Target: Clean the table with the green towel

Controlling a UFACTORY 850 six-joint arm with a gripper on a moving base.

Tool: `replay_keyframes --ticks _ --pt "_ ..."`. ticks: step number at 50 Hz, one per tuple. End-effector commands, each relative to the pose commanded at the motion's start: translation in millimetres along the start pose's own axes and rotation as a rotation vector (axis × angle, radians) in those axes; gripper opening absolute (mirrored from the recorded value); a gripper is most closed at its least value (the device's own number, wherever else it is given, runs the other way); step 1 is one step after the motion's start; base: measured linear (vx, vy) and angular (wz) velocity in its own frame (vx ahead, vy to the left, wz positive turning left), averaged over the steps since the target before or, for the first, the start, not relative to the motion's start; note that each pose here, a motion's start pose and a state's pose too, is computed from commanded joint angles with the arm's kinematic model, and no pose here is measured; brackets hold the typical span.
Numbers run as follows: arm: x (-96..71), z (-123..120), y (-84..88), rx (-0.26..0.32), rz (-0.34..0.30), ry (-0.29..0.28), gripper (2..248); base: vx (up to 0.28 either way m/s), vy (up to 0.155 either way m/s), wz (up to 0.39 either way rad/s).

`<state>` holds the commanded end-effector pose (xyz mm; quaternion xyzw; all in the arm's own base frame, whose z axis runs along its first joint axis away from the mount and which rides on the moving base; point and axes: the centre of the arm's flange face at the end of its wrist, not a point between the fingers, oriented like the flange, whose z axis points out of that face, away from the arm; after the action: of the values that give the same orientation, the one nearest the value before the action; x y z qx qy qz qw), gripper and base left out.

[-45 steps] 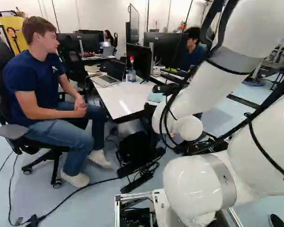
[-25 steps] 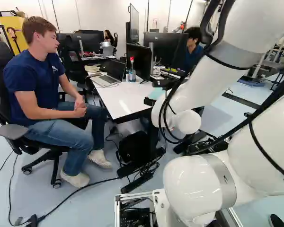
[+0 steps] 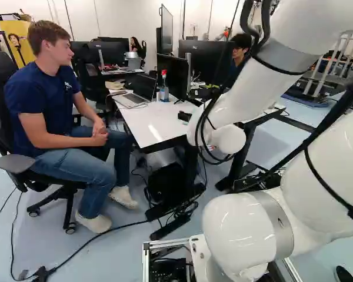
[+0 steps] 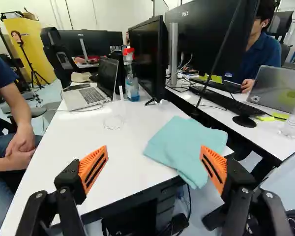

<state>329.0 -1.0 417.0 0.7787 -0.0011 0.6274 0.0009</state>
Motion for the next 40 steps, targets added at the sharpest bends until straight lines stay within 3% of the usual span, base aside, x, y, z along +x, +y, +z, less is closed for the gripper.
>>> replay_keyframes --ticks 40 --pt "58.7 69.2 12.0 -0.029 0.005 0.056 247 0.0 0.0 0.0"
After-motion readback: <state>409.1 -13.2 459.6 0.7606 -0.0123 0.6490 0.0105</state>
